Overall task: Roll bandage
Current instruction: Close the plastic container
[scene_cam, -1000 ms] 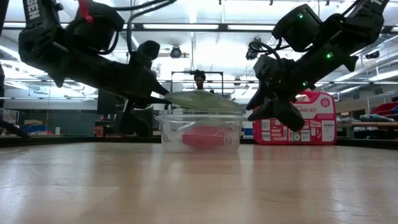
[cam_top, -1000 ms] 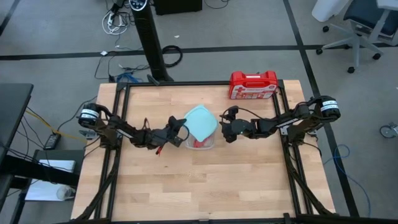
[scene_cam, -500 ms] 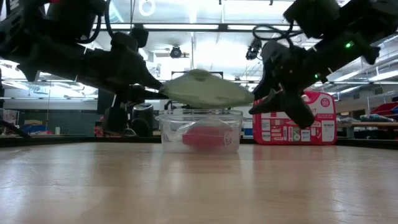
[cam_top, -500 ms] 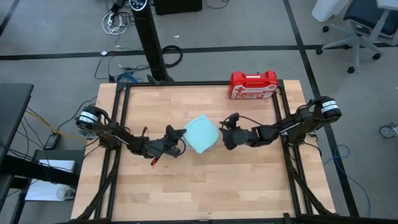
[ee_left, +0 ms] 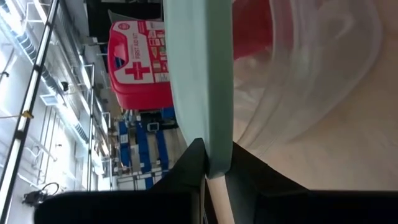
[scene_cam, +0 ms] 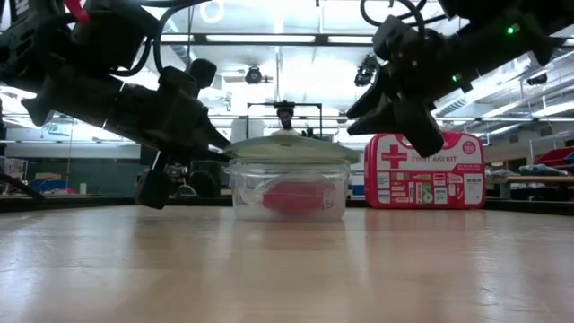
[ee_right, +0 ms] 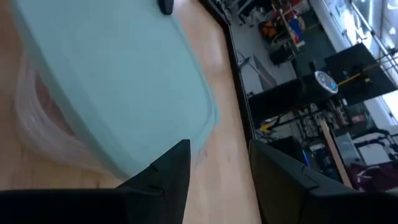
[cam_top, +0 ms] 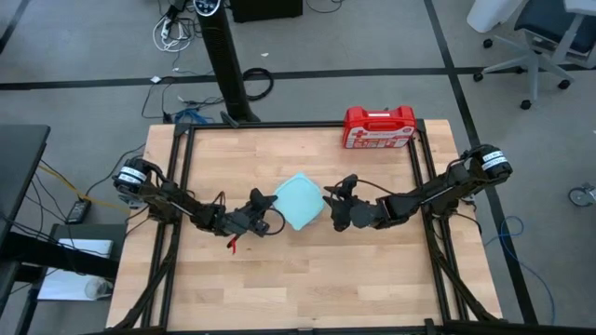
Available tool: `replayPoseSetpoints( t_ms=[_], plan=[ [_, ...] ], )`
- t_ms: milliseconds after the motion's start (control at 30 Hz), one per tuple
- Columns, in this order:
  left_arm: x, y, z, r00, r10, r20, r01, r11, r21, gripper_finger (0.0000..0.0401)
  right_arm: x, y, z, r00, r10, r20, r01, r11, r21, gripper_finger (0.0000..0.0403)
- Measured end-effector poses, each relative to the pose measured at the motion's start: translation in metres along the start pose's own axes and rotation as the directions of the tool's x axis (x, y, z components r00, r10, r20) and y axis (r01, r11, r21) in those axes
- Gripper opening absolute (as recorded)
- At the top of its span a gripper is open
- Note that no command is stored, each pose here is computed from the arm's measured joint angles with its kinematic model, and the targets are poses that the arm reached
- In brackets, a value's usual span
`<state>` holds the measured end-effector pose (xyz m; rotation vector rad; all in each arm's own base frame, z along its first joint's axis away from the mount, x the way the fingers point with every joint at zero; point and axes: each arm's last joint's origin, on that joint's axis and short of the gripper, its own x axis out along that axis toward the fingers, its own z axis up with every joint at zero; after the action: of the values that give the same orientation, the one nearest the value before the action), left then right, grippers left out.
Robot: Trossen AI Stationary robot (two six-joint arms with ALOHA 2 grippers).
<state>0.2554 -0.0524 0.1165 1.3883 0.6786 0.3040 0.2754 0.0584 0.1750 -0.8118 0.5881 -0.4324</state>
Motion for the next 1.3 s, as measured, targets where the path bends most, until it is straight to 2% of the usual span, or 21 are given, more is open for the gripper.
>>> replayPoseSetpoints(
  t_ms=[67, 200, 333, 433, 567, 733, 933, 1200, 1300],
  plan=[
    [0.0, 0.0, 0.0, 1.0, -0.002, 0.005, 0.002, 1.0, 0.0, 0.0046, 0.0, 0.0, 0.002, 1.0, 0.028, 0.009, -0.028, 1.0, 0.014, 0.0162],
    [0.0, 0.0, 0.0, 1.0, -0.002, 0.006, 0.002, 1.0, 0.0, 0.0046, -0.001, 0.006, 0.001, 0.988, 0.147, 0.043, -0.148, 0.989, 0.021, 0.0162],
    [0.0, 0.0, 0.0, 1.0, -0.003, 0.006, 0.003, 1.0, -0.002, 0.0046, -0.004, 0.008, 0.0, 0.989, 0.144, 0.03, -0.145, 0.989, 0.025, 0.0162],
    [0.0, 0.0, 0.0, 1.0, -0.003, 0.006, 0.003, 1.0, -0.003, 0.0046, -0.003, 0.005, 0.004, 0.99, 0.126, 0.065, -0.132, 0.986, 0.105, 0.0162],
    [0.0, 0.0, 0.0, 1.0, -0.003, 0.005, 0.003, 1.0, -0.003, 0.0046, 0.003, 0.002, 0.007, 0.972, 0.19, 0.139, -0.214, 0.959, 0.187, 0.016],
    [0.001, 0.0, -0.001, 1.0, -0.001, -0.006, 0.001, 1.0, -0.004, 0.0052, 0.014, 0.01, 0.0, 0.96, 0.248, 0.129, -0.272, 0.937, 0.221, 0.016],
    [0.001, 0.001, -0.001, 1.0, 0.005, -0.017, -0.005, 1.0, -0.006, 0.007, 0.016, 0.012, -0.001, 0.958, 0.259, 0.123, -0.282, 0.93, 0.237, 0.016],
    [0.001, 0.002, -0.001, 0.999, 0.018, -0.031, -0.021, 0.995, -0.094, 0.0114, 0.016, 0.013, -0.001, 0.952, 0.277, 0.131, -0.302, 0.918, 0.258, 0.016],
    [0.001, 0.002, -0.002, 0.999, 0.024, -0.049, -0.029, 0.995, -0.096, 0.0129, 0.017, 0.013, -0.001, 0.952, 0.279, 0.129, -0.305, 0.912, 0.275, 0.016]
  ],
)
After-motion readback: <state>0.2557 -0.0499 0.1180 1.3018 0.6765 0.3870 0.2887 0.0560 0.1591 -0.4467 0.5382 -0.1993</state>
